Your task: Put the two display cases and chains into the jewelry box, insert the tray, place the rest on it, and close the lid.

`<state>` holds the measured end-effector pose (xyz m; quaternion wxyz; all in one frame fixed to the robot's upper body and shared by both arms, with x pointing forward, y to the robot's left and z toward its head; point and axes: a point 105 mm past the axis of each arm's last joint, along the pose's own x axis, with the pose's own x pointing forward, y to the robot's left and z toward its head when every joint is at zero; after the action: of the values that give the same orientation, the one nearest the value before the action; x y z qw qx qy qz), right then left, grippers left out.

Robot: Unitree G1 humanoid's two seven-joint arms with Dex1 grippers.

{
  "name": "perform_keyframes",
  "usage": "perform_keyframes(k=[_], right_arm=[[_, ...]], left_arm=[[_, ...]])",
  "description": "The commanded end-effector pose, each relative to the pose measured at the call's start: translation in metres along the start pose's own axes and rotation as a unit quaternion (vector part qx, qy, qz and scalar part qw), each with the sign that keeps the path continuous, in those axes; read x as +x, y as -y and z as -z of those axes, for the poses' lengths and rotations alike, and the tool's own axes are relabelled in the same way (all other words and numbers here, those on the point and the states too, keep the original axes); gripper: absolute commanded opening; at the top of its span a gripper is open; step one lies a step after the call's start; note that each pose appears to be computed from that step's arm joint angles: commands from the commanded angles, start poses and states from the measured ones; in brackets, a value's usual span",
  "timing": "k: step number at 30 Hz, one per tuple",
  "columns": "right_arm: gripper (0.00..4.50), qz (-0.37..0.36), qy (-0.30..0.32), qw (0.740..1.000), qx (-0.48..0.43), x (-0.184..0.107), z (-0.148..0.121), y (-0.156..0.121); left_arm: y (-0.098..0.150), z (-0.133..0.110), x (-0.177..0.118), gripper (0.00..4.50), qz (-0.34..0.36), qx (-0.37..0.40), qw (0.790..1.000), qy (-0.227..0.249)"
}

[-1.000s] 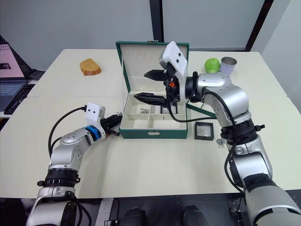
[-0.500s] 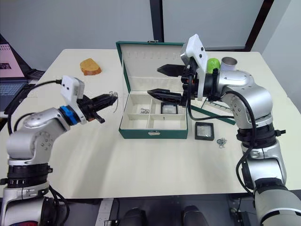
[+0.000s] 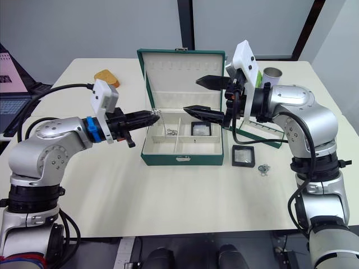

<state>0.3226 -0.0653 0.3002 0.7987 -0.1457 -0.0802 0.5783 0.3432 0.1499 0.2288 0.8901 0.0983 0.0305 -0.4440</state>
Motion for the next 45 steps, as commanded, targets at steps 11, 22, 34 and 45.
perform_keyframes(k=[11, 22, 34, 45], right_arm=[[4.5, 0.017, 0.018, 0.999, -0.021, -0.01, -0.014, -0.003], [4.5, 0.016, 0.018, 1.0, -0.021, -0.01, -0.013, -0.003], [4.5, 0.015, 0.016, 1.0, -0.018, -0.011, -0.012, -0.003], [4.5, 0.022, 0.009, 1.0, -0.01, -0.021, -0.005, -0.001]], left_arm=[[0.004, 0.041, 0.006, 0.15, 0.013, 0.011, 0.998, -0.053], [0.003, 0.047, 0.005, 0.15, 0.008, 0.012, 0.998, -0.054], [-0.001, 0.045, 0.006, 2.29, -0.001, 0.009, 0.999, -0.044], [0.012, 0.016, 0.0, 4.45, 0.047, -0.015, 0.999, 0.019]])
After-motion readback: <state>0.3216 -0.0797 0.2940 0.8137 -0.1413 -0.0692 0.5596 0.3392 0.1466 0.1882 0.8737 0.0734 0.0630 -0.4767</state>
